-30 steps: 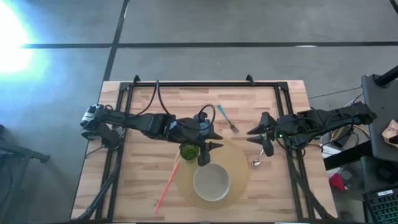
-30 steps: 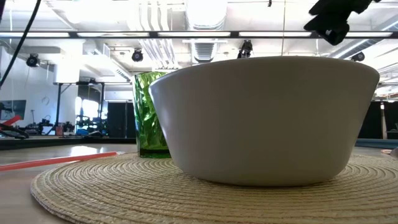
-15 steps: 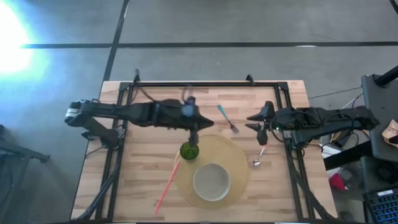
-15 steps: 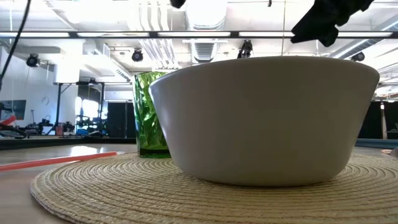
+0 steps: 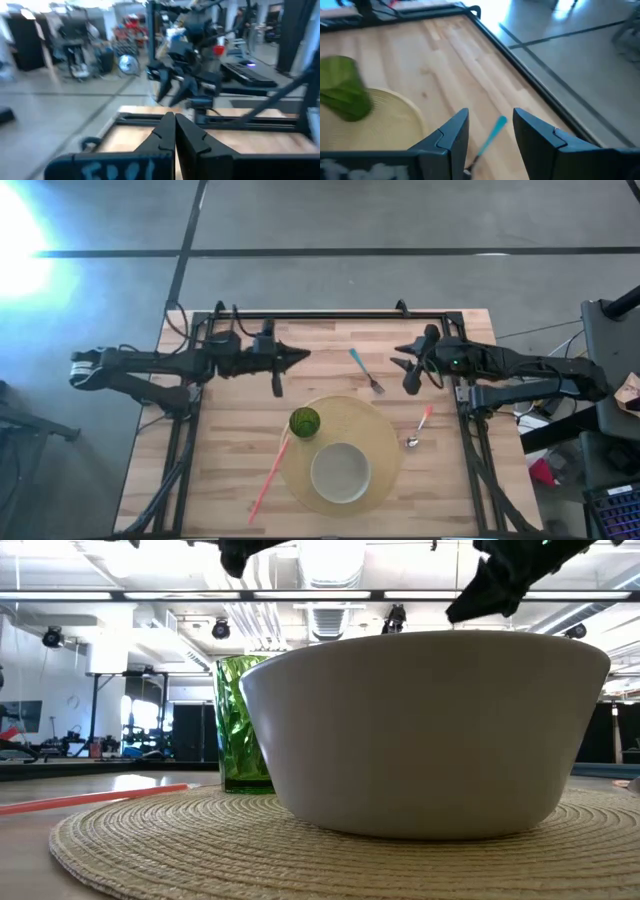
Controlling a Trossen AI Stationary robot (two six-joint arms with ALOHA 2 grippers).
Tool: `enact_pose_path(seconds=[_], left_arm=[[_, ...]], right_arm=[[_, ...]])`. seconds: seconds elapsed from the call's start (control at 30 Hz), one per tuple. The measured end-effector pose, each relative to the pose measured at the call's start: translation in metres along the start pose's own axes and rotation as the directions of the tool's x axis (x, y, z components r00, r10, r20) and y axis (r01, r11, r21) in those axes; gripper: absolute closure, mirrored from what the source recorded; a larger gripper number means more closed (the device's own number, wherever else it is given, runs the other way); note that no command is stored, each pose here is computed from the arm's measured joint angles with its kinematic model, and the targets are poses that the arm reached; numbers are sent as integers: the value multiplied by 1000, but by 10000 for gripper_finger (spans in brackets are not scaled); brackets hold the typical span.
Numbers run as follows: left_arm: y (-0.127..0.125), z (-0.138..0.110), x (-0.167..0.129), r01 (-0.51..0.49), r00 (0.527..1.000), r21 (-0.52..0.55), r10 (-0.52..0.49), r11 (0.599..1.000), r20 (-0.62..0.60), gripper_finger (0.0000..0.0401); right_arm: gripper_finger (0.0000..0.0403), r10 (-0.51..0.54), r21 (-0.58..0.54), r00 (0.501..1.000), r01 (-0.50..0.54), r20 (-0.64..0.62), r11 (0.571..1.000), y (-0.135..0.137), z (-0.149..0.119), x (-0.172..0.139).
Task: Pick & Place Utensil
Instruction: Put the blue fork into the white bowl on the brown mat
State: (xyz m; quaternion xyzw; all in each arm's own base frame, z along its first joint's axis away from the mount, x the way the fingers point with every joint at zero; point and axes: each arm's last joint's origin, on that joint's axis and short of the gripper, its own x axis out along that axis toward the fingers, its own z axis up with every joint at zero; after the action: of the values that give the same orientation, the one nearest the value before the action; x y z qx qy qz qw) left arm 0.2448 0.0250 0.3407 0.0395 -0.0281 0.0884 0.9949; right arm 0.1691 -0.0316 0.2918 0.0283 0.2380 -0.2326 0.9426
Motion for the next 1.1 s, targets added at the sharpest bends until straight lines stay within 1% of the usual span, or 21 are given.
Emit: enact_pose_path(seconds=[0.07,0.13,0.33,0.5,0.63,0.73,0.87,1.0,1.1], left_arm=[[4,0,-6,-19,999,46,17,999,30,396],[7,-1,-12,-28,999,75,25,997,35,397],[8,-5,-37,-27,999,56,26,998,31,392],[9,-6,-57,-28,997,-17,29,999,71,389],[10,-3,-69,-27,994,-45,32,999,106,389],[11,0,-75,-28,991,-45,34,999,130,389],[11,0,-76,-29,991,-36,33,999,129,389],[10,-2,-74,-33,993,4,32,999,113,389],[10,-3,-74,-39,994,18,37,999,98,384]], right_arm=[[243,-29,-7,999,29,-18,1000,-3,0,7],[232,-53,0,998,53,-35,999,-6,0,15],[189,-106,1,989,107,-100,994,-11,0,38],[168,-122,41,987,126,-103,991,-12,23,47],[160,-134,71,973,149,-186,986,-13,45,50],[159,-142,90,954,171,-262,981,-12,59,55],[160,-146,67,913,185,-380,980,-8,67,71],[159,-159,61,841,222,-517,973,-5,63,90],[156,-130,56,794,202,-594,978,-2,58,106]])
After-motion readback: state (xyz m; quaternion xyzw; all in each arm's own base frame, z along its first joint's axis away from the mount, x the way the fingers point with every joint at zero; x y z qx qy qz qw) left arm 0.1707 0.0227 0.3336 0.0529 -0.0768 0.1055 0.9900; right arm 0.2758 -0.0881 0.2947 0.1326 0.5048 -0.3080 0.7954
